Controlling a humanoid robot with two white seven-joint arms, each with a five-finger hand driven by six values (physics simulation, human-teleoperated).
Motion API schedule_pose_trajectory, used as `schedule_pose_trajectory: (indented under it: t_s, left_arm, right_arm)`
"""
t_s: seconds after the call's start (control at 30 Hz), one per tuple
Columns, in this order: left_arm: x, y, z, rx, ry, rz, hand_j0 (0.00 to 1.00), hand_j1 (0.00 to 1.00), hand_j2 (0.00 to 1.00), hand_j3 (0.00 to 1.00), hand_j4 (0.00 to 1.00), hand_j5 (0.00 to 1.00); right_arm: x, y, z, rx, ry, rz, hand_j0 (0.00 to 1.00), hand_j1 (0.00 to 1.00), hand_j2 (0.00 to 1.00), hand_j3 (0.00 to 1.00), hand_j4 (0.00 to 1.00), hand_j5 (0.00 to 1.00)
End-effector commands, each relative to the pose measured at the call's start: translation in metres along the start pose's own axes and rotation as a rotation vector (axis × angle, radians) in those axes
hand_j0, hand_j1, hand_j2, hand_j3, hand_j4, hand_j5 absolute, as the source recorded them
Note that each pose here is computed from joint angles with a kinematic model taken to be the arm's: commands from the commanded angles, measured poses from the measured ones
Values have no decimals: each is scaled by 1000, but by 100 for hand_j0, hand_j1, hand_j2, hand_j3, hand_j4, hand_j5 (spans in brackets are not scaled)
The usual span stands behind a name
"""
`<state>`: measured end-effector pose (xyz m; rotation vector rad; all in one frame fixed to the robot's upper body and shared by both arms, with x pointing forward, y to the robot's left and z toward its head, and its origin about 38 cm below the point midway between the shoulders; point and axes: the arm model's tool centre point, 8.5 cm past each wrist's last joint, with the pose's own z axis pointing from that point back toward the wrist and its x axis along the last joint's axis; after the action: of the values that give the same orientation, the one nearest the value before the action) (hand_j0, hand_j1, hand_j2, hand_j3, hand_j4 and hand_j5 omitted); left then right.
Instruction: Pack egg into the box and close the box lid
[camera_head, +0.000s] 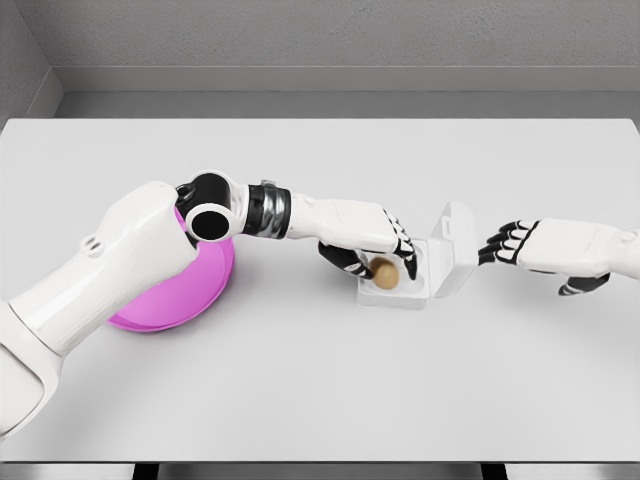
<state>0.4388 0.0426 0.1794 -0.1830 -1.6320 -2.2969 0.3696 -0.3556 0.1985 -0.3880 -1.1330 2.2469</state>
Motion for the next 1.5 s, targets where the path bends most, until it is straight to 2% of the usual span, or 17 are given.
schedule_pose_trajectory:
  t_s: [0.0,0.3,0.37,0.4,0.5,0.6,0.93,1.2,1.47]
  left_arm:
    - [-1,1,2,7,1,7,78,78,78,78,78,78]
    - [-6,0,15,29,7,41,94,94,94,94,94,94]
    - [-15,3,38,54,31,73,95,95,95,95,95,95]
    - [-21,3,56,70,49,98,100,100,100,100,100,100]
    - [-46,8,133,98,187,112,100,100,100,100,100,100]
    - [-53,11,155,115,233,113,100,100,100,100,100,100]
    - [-53,10,155,121,233,117,100,100,100,100,100,100]
    - [-53,9,155,120,232,119,100,100,100,100,100,100]
    - [-53,9,155,120,233,120,100,100,100,100,100,100]
  right_arm:
    - [0,0,0,-2,1,-4,100,100,100,100,100,100]
    - [0,-1,1,-3,1,-3,100,100,100,100,100,100]
    - [0,0,0,-2,1,-4,100,100,100,100,100,100]
    - [0,0,0,-3,0,-5,100,100,100,100,100,100]
    - [3,-4,0,-8,-7,7,100,100,100,100,100,100]
    - [7,-6,-1,-13,-18,16,100,100,100,100,100,100]
    - [28,-28,-2,-54,-68,86,100,100,100,100,100,100]
    - [28,-40,-2,-82,-67,105,100,100,100,100,100,100]
    - [32,-40,-8,-93,-83,100,100,100,100,100,100,100]
